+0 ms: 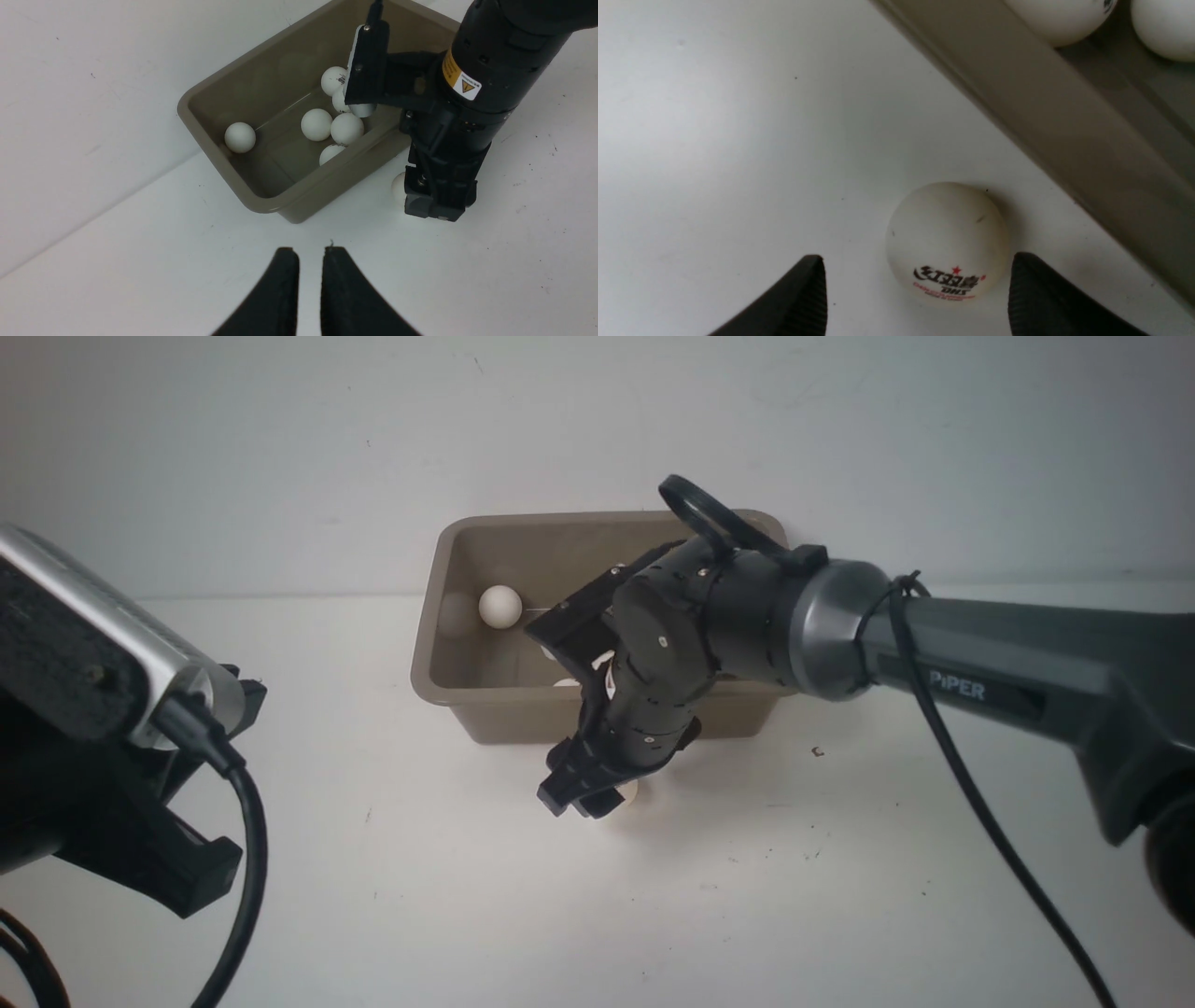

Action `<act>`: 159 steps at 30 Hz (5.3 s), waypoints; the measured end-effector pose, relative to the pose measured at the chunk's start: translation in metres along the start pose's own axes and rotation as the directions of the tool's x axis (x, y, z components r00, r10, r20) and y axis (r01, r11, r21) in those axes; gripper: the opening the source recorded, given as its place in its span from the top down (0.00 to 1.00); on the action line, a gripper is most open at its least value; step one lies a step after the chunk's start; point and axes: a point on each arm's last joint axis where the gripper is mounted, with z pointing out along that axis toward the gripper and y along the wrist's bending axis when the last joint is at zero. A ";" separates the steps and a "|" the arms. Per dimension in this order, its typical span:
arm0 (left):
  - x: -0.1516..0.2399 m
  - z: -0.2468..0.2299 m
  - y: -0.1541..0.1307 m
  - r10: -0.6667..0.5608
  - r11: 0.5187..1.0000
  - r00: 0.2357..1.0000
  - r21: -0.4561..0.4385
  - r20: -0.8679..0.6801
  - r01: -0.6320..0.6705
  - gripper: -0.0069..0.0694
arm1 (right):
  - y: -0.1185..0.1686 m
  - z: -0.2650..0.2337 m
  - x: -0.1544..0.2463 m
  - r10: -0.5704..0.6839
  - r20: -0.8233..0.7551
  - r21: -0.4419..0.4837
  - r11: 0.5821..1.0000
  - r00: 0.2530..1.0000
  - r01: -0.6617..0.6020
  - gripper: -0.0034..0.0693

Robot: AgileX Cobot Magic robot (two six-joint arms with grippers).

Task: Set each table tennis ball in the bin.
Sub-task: Use the right arm to clamp the table tennis ball closest to it, then use the right arm to put the table tennis ball into the box

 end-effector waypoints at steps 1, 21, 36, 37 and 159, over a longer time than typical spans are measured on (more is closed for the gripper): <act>0.000 0.000 0.000 0.000 1.000 1.000 0.000 0.000 0.000 0.83 | 0.000 0.001 0.000 -0.001 -0.001 0.001 1.000 1.000 0.001 0.30; 0.000 0.000 0.000 0.000 1.000 1.000 0.000 0.000 0.000 0.83 | -0.003 0.002 -0.004 -0.031 0.000 0.033 0.999 1.000 0.031 0.29; 0.000 0.000 0.000 0.000 1.000 1.000 0.000 0.000 0.000 0.83 | -0.003 0.002 -0.007 -0.024 0.024 0.027 0.999 0.999 0.023 0.29; 0.000 0.000 0.000 0.000 1.000 1.000 0.000 0.000 0.000 0.83 | -0.003 0.002 -0.007 -0.022 0.026 0.025 0.999 0.999 0.022 0.29; 0.001 -0.009 -0.001 0.030 1.000 1.000 -0.003 0.005 -0.030 0.83 | -0.084 -0.049 -0.043 -0.035 0.223 0.265 0.964 0.974 -0.026 0.47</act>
